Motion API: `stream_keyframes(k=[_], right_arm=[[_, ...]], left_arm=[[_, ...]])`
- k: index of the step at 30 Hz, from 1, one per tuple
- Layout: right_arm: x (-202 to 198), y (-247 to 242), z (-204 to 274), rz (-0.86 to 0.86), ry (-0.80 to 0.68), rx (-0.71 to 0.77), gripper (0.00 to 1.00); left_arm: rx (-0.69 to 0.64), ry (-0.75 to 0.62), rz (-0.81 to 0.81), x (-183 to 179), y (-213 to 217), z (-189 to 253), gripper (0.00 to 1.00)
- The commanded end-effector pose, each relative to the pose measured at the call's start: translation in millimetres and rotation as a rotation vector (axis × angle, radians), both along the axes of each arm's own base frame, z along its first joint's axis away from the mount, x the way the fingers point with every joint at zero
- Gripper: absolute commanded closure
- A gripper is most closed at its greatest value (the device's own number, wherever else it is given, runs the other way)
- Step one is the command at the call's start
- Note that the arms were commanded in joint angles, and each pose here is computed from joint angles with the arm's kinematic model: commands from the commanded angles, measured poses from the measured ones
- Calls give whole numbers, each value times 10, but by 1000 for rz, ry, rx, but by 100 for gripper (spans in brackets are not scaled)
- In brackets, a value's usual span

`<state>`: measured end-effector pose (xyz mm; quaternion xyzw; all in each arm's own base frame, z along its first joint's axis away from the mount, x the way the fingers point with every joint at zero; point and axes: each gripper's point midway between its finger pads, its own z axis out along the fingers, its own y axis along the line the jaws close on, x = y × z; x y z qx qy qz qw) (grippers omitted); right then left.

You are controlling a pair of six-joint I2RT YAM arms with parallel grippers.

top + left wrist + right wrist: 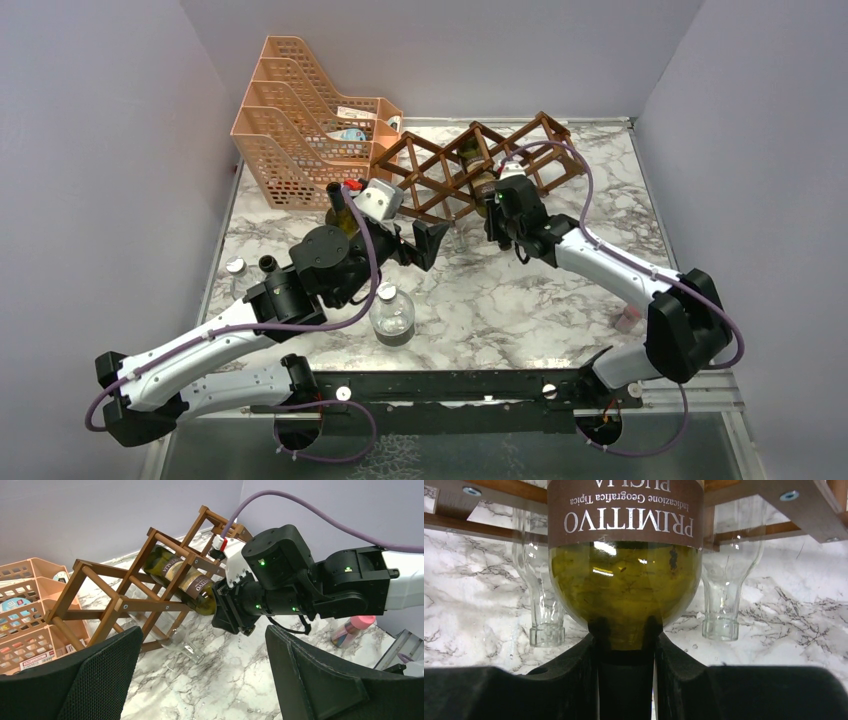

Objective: Put the wine bottle on the wine rack

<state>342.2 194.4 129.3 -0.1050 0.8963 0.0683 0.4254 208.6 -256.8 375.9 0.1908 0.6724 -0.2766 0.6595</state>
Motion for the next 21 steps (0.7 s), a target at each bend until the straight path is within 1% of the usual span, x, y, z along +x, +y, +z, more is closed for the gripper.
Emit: stream_keyframes(k=[1, 6, 11, 15, 17, 21], right_arm=[[262, 221, 314, 61, -99, 66, 92], [362, 225, 271, 55, -89, 47, 86], [455, 190, 243, 51, -92, 22, 76], [521, 154, 177, 46, -84, -3, 70], [538, 141, 150, 42, -82, -10, 66], [533, 112, 127, 42, -81, -27, 54]], left_arm=[[-36, -6, 2, -31, 58, 131, 1], [-38, -7, 7, -34, 80, 151, 1], [-46, -10, 21, -32, 127, 182, 1], [-51, -8, 28, -30, 145, 184, 1], [-49, -9, 31, -26, 149, 185, 1], [-37, -11, 38, -9, 147, 186, 1]])
